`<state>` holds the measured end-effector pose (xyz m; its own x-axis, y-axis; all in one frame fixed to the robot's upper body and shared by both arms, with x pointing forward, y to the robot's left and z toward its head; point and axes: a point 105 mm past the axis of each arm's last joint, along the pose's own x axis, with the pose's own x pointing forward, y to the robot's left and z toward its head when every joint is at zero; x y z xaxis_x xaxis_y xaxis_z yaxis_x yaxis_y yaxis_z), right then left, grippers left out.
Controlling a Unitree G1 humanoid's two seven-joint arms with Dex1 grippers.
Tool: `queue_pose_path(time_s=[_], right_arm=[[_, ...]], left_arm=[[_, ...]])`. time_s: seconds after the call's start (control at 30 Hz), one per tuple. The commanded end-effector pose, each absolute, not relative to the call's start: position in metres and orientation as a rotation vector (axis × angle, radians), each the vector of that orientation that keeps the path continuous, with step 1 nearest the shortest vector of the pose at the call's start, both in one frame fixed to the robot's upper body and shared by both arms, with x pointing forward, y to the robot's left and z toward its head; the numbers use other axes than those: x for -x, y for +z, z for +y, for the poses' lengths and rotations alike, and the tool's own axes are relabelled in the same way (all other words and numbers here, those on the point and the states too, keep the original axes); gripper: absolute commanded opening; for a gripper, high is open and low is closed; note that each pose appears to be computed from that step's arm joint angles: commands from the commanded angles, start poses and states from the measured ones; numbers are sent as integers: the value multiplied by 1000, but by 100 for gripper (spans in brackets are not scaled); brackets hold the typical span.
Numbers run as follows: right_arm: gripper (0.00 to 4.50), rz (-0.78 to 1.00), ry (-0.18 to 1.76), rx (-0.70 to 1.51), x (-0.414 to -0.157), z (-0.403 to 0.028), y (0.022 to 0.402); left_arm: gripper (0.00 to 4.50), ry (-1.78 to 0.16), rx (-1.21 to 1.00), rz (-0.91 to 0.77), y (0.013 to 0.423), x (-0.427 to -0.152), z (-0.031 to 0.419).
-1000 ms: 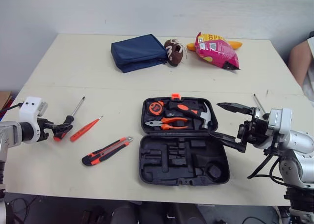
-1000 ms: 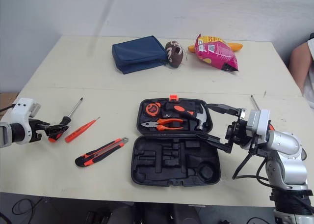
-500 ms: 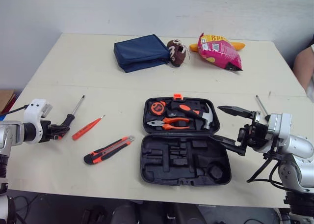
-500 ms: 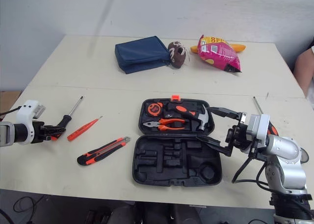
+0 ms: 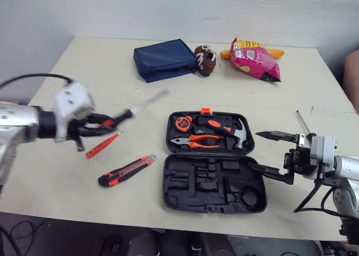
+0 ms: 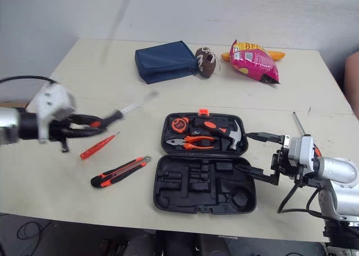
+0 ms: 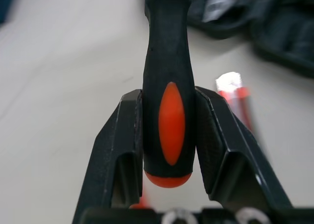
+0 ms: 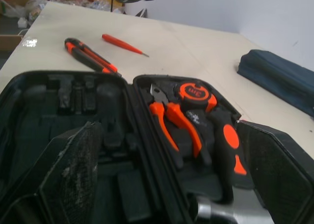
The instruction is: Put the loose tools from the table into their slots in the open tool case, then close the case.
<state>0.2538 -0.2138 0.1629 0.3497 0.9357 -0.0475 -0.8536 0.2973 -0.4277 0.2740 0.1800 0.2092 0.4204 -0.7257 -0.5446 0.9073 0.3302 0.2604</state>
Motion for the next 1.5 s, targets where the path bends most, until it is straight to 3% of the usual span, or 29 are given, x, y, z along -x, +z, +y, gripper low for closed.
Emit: queue_pose_path(time_s=[0.03, 0.4, 0.57, 0.83, 1.47, 1.5], right_arm=[[450, -237, 1206, 445, -251, -220, 166], [450, -192, 1206, 438, -245, -225, 158], [450, -197, 1194, 436, -241, -224, 158], [450, -207, 1175, 431, -236, -215, 161], [450, -223, 1189, 417, -235, -189, 181], [450, -223, 1189, 416, -235, -189, 182]], left_arm=[[79, -1269, -553, 397, 206, -256, 141], [79, -1376, -835, 532, 168, -278, 72], [79, -1325, -869, 549, 164, -288, 56], [79, -1316, -955, 621, 148, -289, 49], [79, -1279, -1005, 587, 146, -292, 39], [183, -1282, -1009, 577, 147, -292, 38]])
